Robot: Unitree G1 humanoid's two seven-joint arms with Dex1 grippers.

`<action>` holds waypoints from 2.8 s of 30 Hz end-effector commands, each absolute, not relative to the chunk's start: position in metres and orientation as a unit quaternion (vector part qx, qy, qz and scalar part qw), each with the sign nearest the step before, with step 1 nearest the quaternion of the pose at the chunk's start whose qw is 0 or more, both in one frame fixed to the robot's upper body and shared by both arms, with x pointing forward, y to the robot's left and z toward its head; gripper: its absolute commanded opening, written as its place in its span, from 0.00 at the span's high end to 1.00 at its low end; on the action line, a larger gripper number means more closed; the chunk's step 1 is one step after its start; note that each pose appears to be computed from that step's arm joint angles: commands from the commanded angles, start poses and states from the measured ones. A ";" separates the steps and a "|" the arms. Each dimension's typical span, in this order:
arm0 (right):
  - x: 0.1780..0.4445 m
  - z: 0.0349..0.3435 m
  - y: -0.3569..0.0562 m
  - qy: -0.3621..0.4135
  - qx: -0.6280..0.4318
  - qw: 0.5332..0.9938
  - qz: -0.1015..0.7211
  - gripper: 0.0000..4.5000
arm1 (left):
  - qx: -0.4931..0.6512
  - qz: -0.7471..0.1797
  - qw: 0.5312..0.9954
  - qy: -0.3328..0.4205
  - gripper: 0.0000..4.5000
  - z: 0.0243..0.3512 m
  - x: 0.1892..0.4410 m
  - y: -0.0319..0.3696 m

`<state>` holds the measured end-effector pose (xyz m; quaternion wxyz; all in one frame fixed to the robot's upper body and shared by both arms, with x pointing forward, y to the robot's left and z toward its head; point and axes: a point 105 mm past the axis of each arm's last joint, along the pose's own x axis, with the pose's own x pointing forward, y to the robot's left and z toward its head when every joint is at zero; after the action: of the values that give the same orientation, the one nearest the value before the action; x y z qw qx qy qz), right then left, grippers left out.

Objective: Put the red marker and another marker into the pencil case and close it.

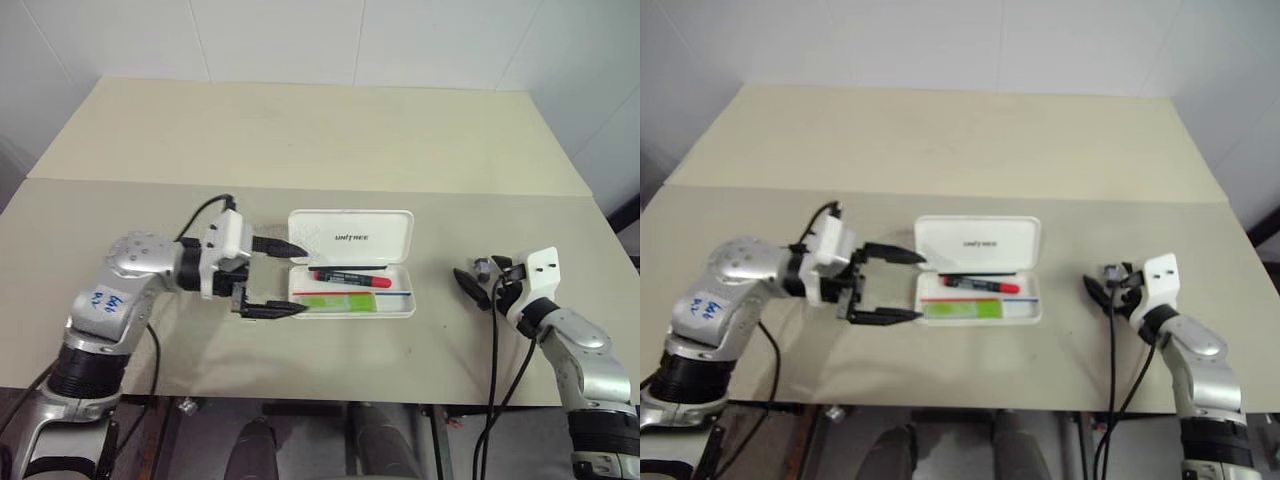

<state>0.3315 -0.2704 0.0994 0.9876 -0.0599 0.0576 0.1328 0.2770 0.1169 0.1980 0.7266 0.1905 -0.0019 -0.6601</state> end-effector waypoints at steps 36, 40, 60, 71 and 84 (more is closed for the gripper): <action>0.278 0.142 -0.138 0.070 -0.217 0.781 0.581 0.91 | 0.201 -0.629 0.750 -0.034 0.00 0.197 0.278 0.173; 0.287 0.140 -0.139 0.067 -0.228 0.777 0.583 0.91 | 0.204 -0.621 0.756 -0.032 0.00 0.196 0.276 0.175; 0.287 0.159 -0.139 0.026 -0.225 0.773 0.593 0.00 | 0.196 -0.622 0.757 -0.039 0.00 0.194 0.280 0.166; 0.252 0.193 -0.161 -0.060 -0.109 0.774 0.621 0.00 | 0.198 -0.605 0.768 -0.072 0.00 0.202 0.303 0.167; 0.253 0.196 -0.170 -0.074 -0.124 0.796 0.588 0.00 | 0.212 -0.578 0.781 -0.103 0.58 0.221 0.355 0.165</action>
<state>0.2568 -0.1673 0.1814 0.7957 -0.1121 -0.0413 0.5938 0.3519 0.1633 0.2092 0.7845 0.1934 -0.0835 -0.5833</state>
